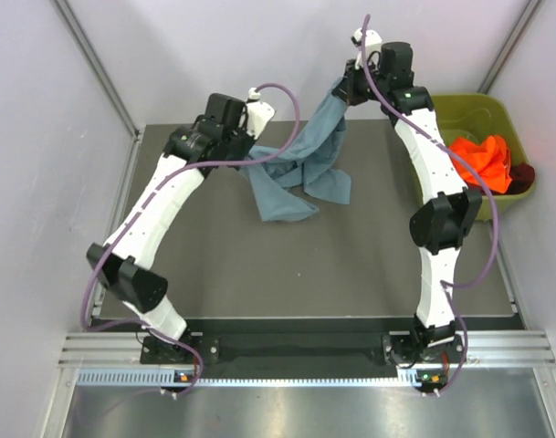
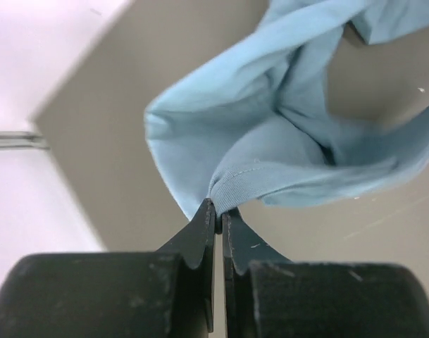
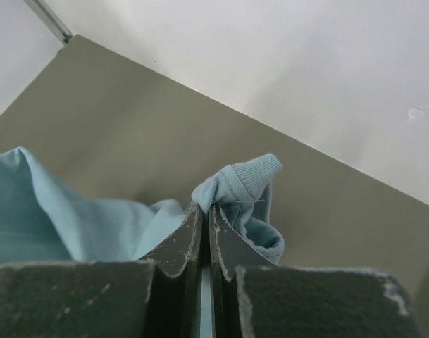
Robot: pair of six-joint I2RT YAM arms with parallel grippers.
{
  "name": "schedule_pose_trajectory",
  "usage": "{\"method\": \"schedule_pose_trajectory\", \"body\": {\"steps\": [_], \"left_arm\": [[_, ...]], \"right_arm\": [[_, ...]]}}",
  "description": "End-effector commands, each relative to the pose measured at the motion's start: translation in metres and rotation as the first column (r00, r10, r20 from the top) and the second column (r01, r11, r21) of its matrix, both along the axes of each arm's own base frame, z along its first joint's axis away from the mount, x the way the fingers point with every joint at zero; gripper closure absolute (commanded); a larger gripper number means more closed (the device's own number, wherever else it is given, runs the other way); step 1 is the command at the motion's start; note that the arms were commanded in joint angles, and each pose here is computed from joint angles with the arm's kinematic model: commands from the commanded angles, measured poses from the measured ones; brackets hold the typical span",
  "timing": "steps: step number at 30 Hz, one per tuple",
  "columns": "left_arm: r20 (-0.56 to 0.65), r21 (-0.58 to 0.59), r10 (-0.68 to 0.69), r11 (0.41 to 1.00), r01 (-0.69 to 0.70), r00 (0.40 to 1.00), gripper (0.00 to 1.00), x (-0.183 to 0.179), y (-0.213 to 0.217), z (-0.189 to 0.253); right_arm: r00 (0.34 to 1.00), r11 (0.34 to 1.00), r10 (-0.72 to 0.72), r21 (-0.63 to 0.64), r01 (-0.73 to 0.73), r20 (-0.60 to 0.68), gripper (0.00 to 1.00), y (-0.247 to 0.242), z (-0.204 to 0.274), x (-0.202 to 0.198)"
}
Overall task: Fold and stack the t-shirts
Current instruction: Flatten the tshirt out
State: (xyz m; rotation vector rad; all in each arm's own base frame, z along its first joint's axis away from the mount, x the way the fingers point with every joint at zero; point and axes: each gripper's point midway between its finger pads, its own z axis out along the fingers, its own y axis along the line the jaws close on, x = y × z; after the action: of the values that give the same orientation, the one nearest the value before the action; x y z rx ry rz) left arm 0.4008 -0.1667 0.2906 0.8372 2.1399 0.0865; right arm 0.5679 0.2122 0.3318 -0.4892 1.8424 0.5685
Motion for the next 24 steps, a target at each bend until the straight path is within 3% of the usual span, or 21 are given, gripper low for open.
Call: {"method": "schedule_pose_trajectory", "body": {"steps": [1,3,4,7,8,10,11,15,20,24], "left_arm": [[0.134,0.091,-0.004,0.996,-0.008,0.991,1.00,-0.005,0.018,0.043],[0.240,0.111,0.025,0.992,-0.053,0.970,1.00,-0.002,0.033,0.074],[0.394,0.091,0.052,0.991,-0.095,0.918,1.00,-0.003,0.049,0.121],[0.455,0.116,0.026,0.989,-0.088,0.890,1.00,-0.007,0.055,0.134],[0.555,0.063,0.052,0.993,-0.104,0.830,1.00,-0.014,0.061,0.167],[0.616,0.076,0.029,0.993,-0.096,0.787,1.00,-0.021,0.065,0.177],[0.706,0.018,0.048,0.996,-0.086,0.706,1.00,-0.036,0.071,0.211],[0.819,-0.036,0.072,0.997,-0.073,0.570,1.00,-0.061,0.083,0.247],[0.837,-0.060,0.096,0.995,-0.085,0.539,1.00,-0.073,0.092,0.267],[0.789,-0.014,0.060,0.997,-0.081,0.611,1.00,-0.060,0.084,0.224]], "right_arm": [[0.978,0.996,0.010,0.089,-0.029,0.207,1.00,-0.012,0.119,-0.051],[0.970,0.993,0.026,0.106,-0.053,0.243,1.00,-0.013,0.144,-0.075],[0.961,0.989,0.038,0.125,-0.075,0.273,1.00,-0.015,0.167,-0.101],[0.950,0.986,0.040,0.140,-0.088,0.310,1.00,-0.020,0.190,-0.128],[0.940,0.984,0.043,0.148,-0.098,0.337,1.00,-0.024,0.204,-0.147],[0.936,0.979,0.045,0.170,-0.111,0.348,1.00,-0.026,0.217,-0.167],[0.933,0.976,0.047,0.183,-0.119,0.356,1.00,-0.029,0.225,-0.186],[0.917,0.971,0.028,0.206,-0.119,0.397,1.00,-0.041,0.245,-0.231],[0.896,0.966,-0.016,0.239,-0.101,0.443,1.00,-0.054,0.276,-0.267],[0.934,0.970,-0.009,0.231,-0.080,0.357,1.00,-0.048,0.246,-0.246]]}}
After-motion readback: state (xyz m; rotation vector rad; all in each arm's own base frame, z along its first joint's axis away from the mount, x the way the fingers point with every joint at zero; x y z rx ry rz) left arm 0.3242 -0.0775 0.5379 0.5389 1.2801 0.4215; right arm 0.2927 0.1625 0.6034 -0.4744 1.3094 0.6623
